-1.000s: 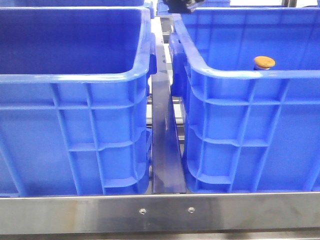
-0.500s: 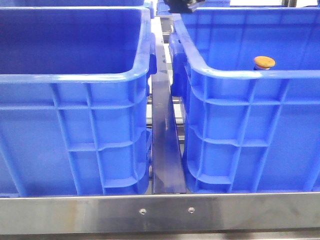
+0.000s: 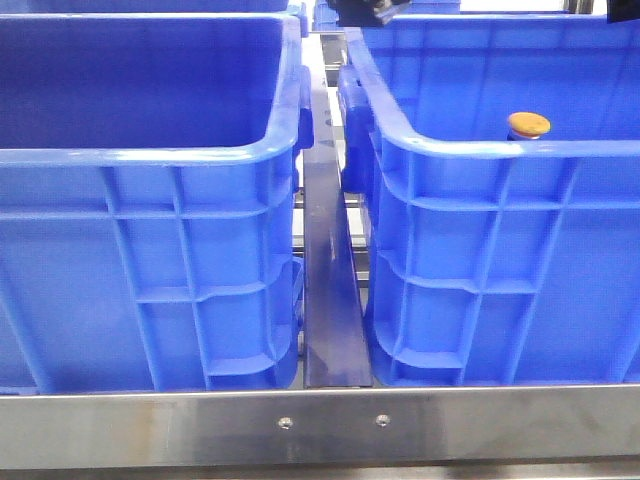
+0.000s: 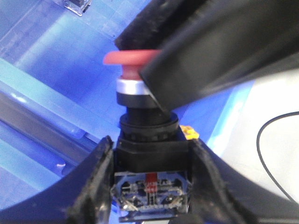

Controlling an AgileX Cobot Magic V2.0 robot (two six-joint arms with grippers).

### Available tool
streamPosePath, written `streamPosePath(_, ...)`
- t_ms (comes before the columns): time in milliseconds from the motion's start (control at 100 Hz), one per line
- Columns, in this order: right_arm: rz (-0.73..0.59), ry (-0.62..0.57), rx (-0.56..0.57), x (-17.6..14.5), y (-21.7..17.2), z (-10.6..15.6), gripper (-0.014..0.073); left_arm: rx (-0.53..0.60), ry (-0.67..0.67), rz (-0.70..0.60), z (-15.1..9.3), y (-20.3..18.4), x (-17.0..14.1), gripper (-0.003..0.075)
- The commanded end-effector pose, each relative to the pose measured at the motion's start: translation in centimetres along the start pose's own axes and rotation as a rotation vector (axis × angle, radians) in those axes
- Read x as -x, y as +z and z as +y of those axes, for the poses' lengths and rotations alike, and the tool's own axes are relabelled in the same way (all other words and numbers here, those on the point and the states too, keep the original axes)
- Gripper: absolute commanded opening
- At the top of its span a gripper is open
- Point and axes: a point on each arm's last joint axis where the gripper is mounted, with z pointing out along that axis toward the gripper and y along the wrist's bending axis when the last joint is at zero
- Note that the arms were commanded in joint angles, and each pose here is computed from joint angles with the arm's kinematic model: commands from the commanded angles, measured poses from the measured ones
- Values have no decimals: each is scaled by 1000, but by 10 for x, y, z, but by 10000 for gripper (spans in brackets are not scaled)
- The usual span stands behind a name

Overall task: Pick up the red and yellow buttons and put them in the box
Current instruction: 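Lift the red button and pass it to the right gripper, then lower the red button beside the yellow one and open the right gripper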

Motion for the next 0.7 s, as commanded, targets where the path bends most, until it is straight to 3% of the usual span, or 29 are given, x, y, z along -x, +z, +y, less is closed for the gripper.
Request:
streamPosePath(0,-65,-3,69,12,-4,15,179,-12,2,-109,-6,-25,11,89)
streamPosePath(70,-65,-3,69,12,-4,15,172,-14,2,-96,-7,-24,10,161)
streamPosePath(220,-87,-8,43,16,-4,13,172,1,12,-99,-5,-26,11,477)
streamPosePath(290,-114,-47,4,22,-4,12,172,10,21,-95,-4,-27,12,562)
streamPosePath(480,-227,-264,-184,49,-9,8,172,23,35,-76,-3,-28,11,567)
streamPosePath(690,-285,-512,-609,64,-24,-20,172,24,36,-75,-3,-28,11,567)
